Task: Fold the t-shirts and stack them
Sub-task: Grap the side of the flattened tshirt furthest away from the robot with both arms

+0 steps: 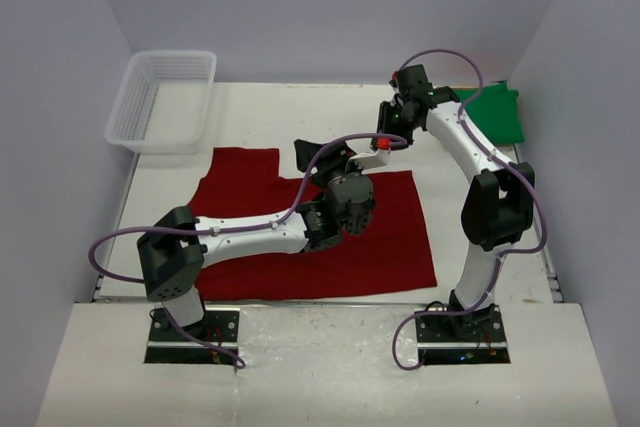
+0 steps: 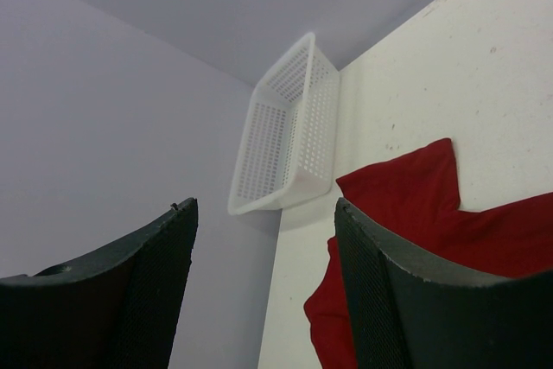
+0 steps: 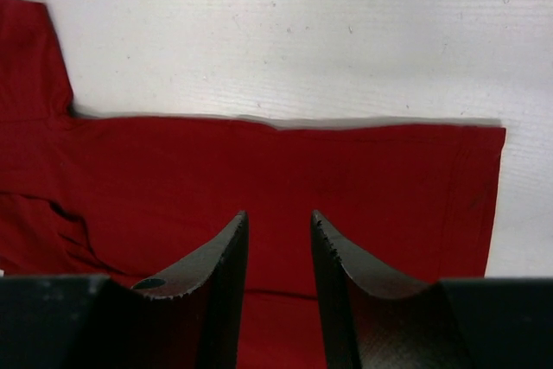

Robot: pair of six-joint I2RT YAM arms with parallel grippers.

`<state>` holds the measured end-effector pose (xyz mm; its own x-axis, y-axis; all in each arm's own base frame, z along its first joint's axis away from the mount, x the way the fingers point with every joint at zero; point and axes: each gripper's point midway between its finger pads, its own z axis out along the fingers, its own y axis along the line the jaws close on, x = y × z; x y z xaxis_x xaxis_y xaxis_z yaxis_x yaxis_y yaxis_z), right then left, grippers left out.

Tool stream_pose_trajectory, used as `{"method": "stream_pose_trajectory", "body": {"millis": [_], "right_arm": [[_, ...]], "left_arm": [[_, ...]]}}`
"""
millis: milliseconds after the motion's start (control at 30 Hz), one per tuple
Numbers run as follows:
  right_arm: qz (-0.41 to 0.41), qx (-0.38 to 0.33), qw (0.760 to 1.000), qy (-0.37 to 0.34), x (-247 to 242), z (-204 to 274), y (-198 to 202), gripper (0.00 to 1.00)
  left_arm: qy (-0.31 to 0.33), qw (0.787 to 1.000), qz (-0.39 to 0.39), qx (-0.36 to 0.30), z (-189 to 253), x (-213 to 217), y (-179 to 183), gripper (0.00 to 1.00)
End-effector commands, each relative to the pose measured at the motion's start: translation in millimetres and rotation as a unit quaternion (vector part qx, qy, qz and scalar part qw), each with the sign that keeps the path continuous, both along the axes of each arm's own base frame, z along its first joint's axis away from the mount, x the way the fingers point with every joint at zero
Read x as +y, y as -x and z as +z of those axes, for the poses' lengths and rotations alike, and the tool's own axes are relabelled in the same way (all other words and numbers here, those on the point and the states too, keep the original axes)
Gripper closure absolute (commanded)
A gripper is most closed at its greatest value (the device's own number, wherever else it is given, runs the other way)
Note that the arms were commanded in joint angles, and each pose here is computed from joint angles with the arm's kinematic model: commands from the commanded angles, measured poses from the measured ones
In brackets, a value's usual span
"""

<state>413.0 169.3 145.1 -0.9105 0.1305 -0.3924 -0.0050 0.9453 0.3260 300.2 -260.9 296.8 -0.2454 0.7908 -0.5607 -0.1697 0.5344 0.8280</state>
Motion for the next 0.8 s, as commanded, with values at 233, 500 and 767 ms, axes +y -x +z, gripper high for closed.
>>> {"method": "stream_pose_trajectory", "body": {"millis": [233,500,767], "right_arm": [[0.011,-0.009,1.0,0.015,1.9,3.8,-0.6,0.63],[0.014,-0.01,1.0,0.018,3.7,4.0,1.4,0.63],[0.025,-0.008,0.999,0.021,15.2,1.2,11.7,0.63]], "left_arm": [[0.003,1.0,0.009,-0.002,-0.8,1.1,2.8,0.34],[0.001,1.0,0.008,-0.001,-1.2,0.5,3.2,0.34],[0.0,1.0,0.007,0.0,-3.8,-0.6,2.6,0.33]]}}
